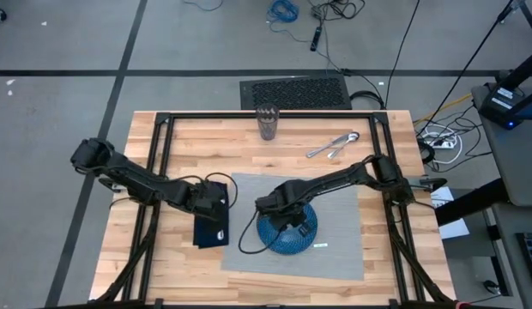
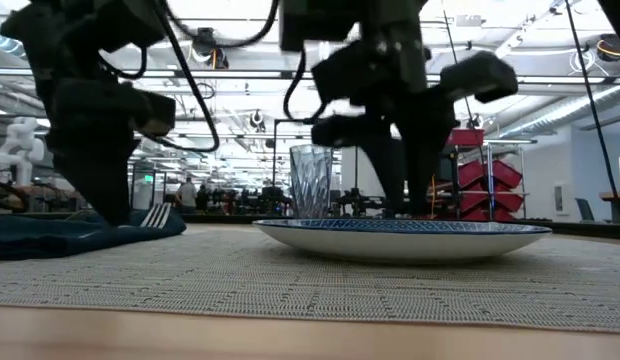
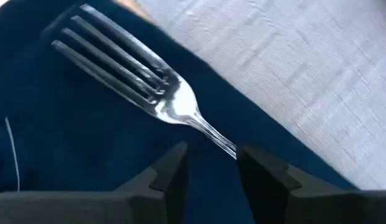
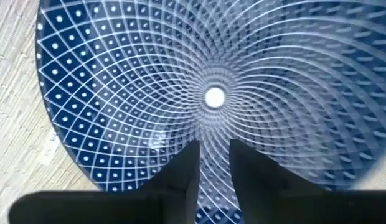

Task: Set table place
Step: Put the silver fork on the blue napkin

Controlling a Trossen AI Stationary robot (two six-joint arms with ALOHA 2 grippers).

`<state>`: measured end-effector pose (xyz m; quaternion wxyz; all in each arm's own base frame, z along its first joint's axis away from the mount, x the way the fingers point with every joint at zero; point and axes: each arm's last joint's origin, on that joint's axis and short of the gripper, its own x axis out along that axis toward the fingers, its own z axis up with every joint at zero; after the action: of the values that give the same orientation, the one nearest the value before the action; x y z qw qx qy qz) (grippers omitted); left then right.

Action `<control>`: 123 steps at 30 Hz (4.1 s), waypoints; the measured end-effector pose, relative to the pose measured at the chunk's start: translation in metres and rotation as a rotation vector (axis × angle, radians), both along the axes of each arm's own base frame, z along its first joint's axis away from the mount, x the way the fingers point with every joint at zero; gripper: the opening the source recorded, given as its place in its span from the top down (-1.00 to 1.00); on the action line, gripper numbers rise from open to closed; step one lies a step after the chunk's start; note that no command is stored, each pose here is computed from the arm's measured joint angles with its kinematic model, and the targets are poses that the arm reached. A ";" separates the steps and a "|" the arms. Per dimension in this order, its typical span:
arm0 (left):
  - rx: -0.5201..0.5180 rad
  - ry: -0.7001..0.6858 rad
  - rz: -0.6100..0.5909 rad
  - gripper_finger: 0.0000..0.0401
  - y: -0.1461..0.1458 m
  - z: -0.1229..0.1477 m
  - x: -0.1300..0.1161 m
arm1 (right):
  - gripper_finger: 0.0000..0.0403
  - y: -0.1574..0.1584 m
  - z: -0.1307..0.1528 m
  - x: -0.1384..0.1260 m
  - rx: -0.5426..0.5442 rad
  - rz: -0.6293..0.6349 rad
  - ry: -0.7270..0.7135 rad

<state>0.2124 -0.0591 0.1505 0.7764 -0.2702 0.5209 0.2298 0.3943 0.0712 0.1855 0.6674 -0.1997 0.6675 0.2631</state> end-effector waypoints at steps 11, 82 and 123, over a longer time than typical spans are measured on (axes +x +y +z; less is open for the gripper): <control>-0.022 0.009 0.158 0.40 0.001 -0.007 0.010 | 0.66 -0.006 0.070 -0.029 -0.021 -0.006 -0.269; 0.006 0.066 0.161 0.89 -0.009 0.010 0.047 | 0.66 -0.012 0.054 -0.046 -0.059 0.071 -0.390; 0.016 0.044 0.147 0.87 -0.013 0.011 0.048 | 0.66 -0.012 0.054 -0.046 -0.060 0.071 -0.389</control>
<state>0.2600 -0.0724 0.1610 0.7480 -0.2963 0.5148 0.2961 0.3479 0.0592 0.2400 0.7678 -0.2900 0.5262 0.2226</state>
